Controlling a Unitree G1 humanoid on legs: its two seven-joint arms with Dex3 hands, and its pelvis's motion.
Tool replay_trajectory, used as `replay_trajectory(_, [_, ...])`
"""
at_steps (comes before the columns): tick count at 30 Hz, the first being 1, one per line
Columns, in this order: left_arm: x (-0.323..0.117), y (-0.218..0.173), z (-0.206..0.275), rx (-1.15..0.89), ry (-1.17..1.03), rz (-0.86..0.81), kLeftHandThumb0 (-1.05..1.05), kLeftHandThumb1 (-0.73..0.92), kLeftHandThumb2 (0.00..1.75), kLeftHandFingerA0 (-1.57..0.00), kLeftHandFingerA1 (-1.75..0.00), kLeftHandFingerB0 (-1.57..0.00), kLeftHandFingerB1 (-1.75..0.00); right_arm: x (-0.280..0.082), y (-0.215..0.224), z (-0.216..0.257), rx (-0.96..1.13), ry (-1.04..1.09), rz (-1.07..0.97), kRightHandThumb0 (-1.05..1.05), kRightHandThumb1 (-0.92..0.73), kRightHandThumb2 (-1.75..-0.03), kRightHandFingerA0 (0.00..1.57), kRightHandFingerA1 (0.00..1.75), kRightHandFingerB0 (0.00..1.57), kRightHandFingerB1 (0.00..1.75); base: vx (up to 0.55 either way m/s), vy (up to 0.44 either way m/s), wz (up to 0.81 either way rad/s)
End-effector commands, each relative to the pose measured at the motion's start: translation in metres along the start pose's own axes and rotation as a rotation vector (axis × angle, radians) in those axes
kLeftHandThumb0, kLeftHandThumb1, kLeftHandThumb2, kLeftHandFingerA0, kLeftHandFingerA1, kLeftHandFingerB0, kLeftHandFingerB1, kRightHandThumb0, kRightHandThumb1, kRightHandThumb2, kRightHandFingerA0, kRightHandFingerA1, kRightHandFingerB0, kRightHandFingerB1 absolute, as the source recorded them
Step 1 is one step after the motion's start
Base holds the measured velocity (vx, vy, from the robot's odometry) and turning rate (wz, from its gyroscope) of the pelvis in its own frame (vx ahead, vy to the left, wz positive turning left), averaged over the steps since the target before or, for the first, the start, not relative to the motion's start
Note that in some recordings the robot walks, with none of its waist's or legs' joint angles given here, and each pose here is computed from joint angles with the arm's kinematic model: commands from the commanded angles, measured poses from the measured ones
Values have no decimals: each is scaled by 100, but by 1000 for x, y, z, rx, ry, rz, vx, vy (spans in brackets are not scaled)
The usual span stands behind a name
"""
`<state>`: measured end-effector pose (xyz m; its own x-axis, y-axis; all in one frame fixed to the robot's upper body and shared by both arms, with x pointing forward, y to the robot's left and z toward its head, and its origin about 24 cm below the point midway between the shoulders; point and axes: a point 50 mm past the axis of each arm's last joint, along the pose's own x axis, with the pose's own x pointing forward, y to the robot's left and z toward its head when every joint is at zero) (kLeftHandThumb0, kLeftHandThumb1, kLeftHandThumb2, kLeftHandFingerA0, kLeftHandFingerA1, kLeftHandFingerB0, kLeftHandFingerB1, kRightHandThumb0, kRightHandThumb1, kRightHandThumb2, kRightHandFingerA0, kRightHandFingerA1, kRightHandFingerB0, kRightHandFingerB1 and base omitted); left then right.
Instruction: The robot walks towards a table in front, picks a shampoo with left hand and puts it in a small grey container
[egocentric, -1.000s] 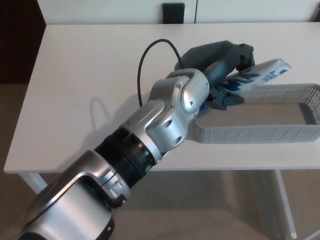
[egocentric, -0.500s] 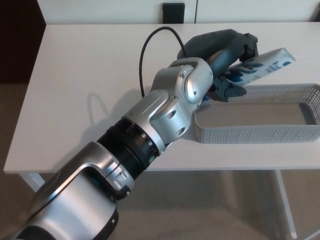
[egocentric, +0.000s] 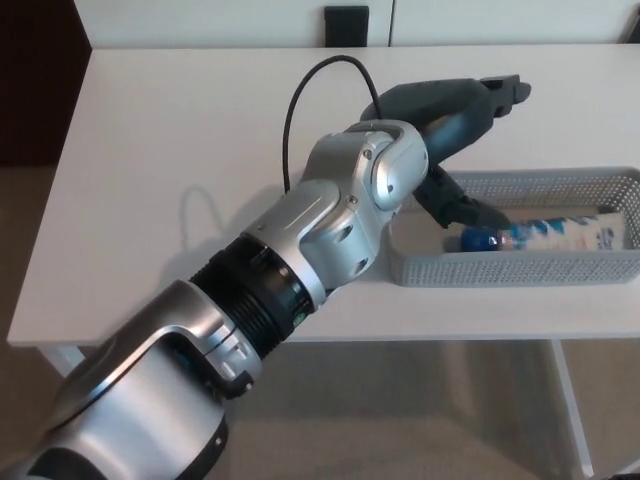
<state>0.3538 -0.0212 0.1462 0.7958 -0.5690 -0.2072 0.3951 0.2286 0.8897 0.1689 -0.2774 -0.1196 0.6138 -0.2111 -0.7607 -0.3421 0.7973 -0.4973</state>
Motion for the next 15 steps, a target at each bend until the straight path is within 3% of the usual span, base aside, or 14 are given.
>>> replay_trajectory(1, [-3, 0, -7, 41, 37, -37, -99, 55, 66, 0, 0, 0, -6, 1, -2, 1, -19, 1, -11, -30, -67, -60, 76, 46, 61, 42, 0, 0, 0])
replay_trajectory(11, [-23, 8, -18, 54, 7, -16, -96, 60, 61, 0, 0, 0, -1, -1, 2, -2, -11, 10, -6, -29, -67, -59, 75, 46, 61, 42, 0, 0, 0])
replay_trajectory(14, [-50, 18, -16, 21, -83, 34, -95, 57, 62, 0, 0, 0, -10, -1, 1, -4, -13, 8, -9, -29, -67, -59, 74, 46, 61, 42, 0, 0, 0])
replay_trajectory(15, [-58, 20, -14, 17, -109, 42, -85, 47, 89, 0, 0, 0, -6, -2, 0, -6, -10, 10, -13, -29, -67, -59, 75, 46, 61, 42, 0, 0, 0])
